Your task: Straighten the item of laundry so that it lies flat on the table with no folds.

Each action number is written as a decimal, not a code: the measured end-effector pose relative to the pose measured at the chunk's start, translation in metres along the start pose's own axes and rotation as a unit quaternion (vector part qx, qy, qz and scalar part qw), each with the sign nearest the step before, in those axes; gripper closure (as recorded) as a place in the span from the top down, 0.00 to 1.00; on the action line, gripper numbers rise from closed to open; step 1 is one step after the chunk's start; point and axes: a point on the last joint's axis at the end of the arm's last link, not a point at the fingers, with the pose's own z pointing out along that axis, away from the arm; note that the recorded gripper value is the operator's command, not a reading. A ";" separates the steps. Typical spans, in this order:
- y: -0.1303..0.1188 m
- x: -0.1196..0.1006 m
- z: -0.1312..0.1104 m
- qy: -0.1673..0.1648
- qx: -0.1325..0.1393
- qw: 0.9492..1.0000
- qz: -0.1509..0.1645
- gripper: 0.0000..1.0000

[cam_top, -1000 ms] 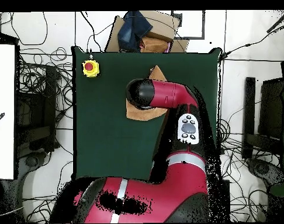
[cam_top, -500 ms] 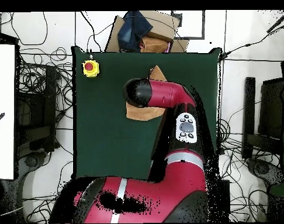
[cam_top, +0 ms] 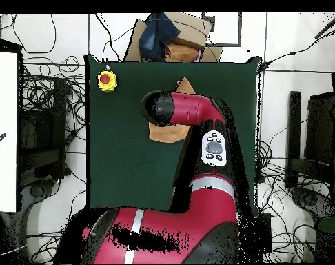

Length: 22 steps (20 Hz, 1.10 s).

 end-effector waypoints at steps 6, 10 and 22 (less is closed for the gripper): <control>0.008 -0.005 -0.001 -0.011 -0.001 1.000 -0.005 1.00; 0.009 -0.012 -0.001 -0.035 0.000 0.999 -0.004 1.00; 0.012 -0.028 0.001 -0.093 -0.001 0.996 -0.001 1.00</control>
